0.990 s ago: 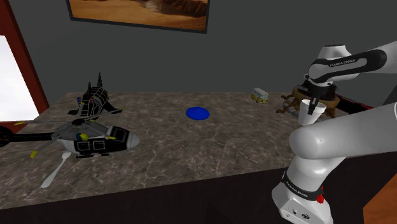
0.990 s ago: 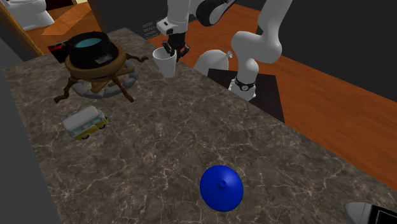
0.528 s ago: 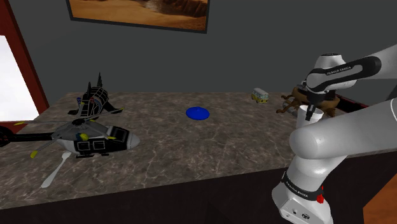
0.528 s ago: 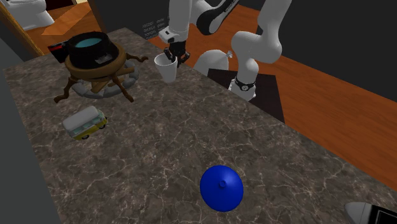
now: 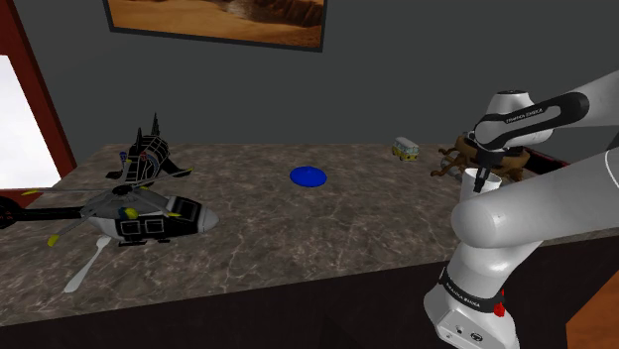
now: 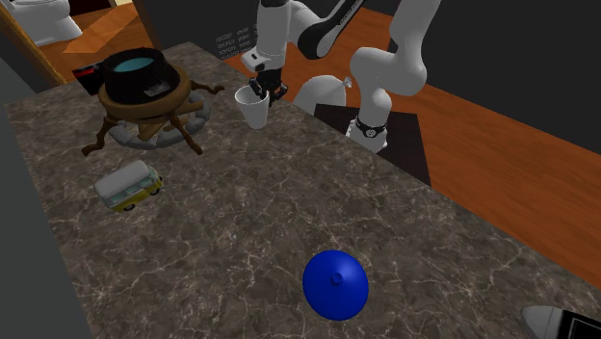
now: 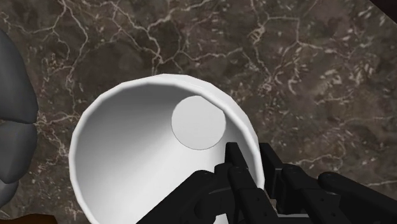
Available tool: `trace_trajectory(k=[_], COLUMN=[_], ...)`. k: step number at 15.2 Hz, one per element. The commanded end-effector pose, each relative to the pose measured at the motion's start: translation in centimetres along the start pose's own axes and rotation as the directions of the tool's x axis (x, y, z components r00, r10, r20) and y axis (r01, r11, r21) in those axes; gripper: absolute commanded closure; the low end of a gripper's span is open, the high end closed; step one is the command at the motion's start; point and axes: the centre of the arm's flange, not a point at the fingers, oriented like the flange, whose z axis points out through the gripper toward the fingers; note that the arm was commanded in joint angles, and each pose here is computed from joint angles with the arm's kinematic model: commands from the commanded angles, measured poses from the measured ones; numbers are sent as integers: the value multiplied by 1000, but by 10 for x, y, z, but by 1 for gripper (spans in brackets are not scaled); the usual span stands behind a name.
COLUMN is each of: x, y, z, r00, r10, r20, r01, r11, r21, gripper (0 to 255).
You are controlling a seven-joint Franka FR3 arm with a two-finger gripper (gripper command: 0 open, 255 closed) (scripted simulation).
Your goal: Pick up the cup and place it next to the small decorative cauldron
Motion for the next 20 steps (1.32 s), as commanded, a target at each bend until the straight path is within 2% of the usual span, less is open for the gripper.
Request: trace_trajectory(k=[1, 3, 4, 9, 13, 20], x=[0, 0, 0, 0, 0, 0], y=[0, 0, 0, 0, 0, 0], z=[0, 0, 0, 0, -50, -50], r00=[1000, 1000, 1000, 1000, 1000, 1000], r10=[0, 0, 0, 0, 0, 0], r20=[0, 0, 0, 0, 0, 0], r01=[0, 0, 0, 0, 0, 0], r11=[1000, 1000, 1000, 1000, 1000, 1000], r21=[0, 0, 0, 0, 0, 0], gripper=[255, 255, 0, 0, 0, 0])
